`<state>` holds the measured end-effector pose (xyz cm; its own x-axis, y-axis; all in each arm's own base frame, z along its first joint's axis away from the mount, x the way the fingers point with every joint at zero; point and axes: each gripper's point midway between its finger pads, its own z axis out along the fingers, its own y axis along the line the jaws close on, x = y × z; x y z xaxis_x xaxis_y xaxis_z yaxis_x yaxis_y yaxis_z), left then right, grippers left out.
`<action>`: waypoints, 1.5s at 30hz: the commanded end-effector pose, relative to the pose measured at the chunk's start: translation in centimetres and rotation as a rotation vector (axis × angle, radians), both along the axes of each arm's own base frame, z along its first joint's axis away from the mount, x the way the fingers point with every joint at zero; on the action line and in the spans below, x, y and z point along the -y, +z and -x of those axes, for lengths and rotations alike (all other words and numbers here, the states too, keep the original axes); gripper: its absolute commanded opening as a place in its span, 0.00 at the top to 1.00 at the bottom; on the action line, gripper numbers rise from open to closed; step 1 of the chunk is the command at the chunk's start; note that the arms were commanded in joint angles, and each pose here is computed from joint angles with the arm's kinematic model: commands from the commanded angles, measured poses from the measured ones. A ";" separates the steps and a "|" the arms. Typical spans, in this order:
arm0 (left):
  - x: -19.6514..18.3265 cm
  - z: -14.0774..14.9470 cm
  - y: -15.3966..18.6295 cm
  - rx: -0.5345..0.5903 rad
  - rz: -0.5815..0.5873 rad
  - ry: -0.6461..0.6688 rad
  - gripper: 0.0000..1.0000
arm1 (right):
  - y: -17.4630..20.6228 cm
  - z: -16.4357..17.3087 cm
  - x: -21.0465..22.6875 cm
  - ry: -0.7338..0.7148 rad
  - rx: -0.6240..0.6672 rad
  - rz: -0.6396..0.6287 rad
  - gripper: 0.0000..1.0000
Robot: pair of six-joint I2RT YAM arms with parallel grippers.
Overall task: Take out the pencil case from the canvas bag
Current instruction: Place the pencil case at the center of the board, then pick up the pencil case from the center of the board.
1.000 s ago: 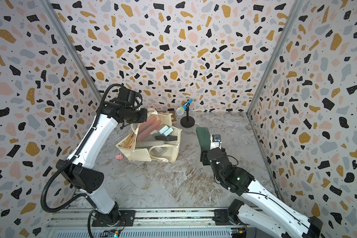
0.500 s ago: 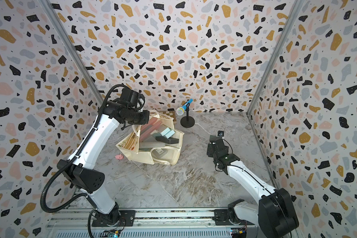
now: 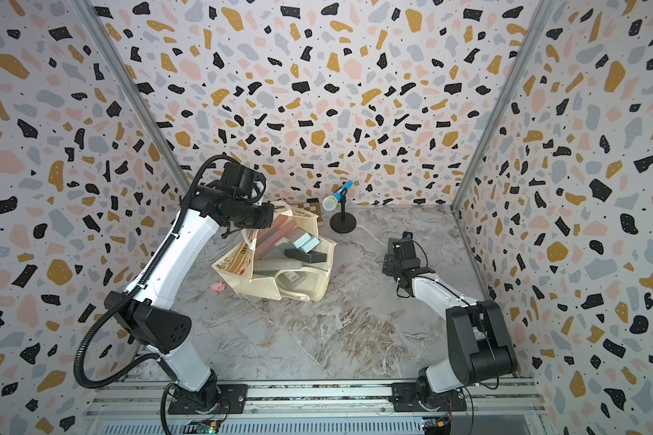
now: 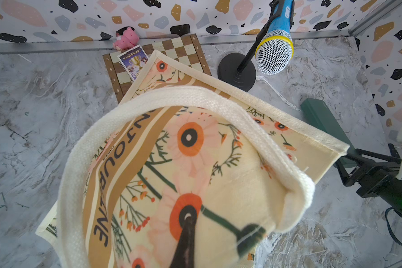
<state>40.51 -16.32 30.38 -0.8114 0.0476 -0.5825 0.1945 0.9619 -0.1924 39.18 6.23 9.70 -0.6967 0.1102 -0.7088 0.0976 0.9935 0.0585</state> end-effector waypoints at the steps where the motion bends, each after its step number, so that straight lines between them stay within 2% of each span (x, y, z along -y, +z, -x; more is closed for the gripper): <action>1: -1.0 1.2 -0.4 -0.032 -0.035 0.011 1.00 | 1.1 -0.2 -0.3 0.012 0.002 -0.016 0.05; 2: -1.0 1.2 -0.4 -0.031 -0.035 0.011 1.00 | 1.2 -0.2 -0.3 0.007 -0.001 -0.016 0.01; 6: -1.0 1.4 -0.6 -0.038 -0.032 0.009 1.00 | 2.1 0.2 -0.1 0.000 0.002 -0.015 0.00; 9: -0.9 1.4 -0.5 -0.037 -0.030 0.008 1.00 | 2.4 0.1 -0.7 0.025 -0.015 -0.026 0.05; 12: -0.9 1.5 -0.5 -0.036 -0.028 0.007 1.00 | 0.9 -0.5 -0.7 0.016 -0.100 -0.004 0.11; 17: -0.9 1.5 -0.4 -0.033 -0.026 0.004 1.00 | -2.2 -1.9 -0.2 -0.007 -0.228 0.057 0.11; 20: -0.9 1.6 -0.3 -0.033 -0.024 0.002 1.00 | -3.5 -2.7 0.1 -0.017 -0.268 0.063 0.11; 24: -0.9 1.6 -0.3 -0.031 -0.027 0.002 1.00 | -4.8 -3.4 0.2 -0.015 -0.308 0.051 0.17; 28: -0.9 1.6 -0.4 -0.034 -0.022 0.001 1.00 | -6.0 -3.7 0.6 -0.020 -0.347 0.059 0.19; 35: -1.0 1.7 -0.3 -0.030 -0.021 0.000 1.00 | -6.4 -4.3 1.4 -0.009 -0.346 0.062 0.32; 39: -0.8 1.8 -0.4 -0.037 -0.012 -0.005 1.00 | -5.8 -5.5 2.4 0.009 -0.318 0.077 0.35; 45: -0.7 2.1 -0.2 -0.037 0.003 -0.009 1.00 | -4.2 -8.5 4.1 0.045 -0.250 0.021 0.38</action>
<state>39.74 -16.48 30.13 -0.8182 0.0548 -0.5722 0.2089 0.9558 -0.2071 45.26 2.48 3.04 -0.8895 0.0878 -0.4484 0.1036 0.9946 -0.0109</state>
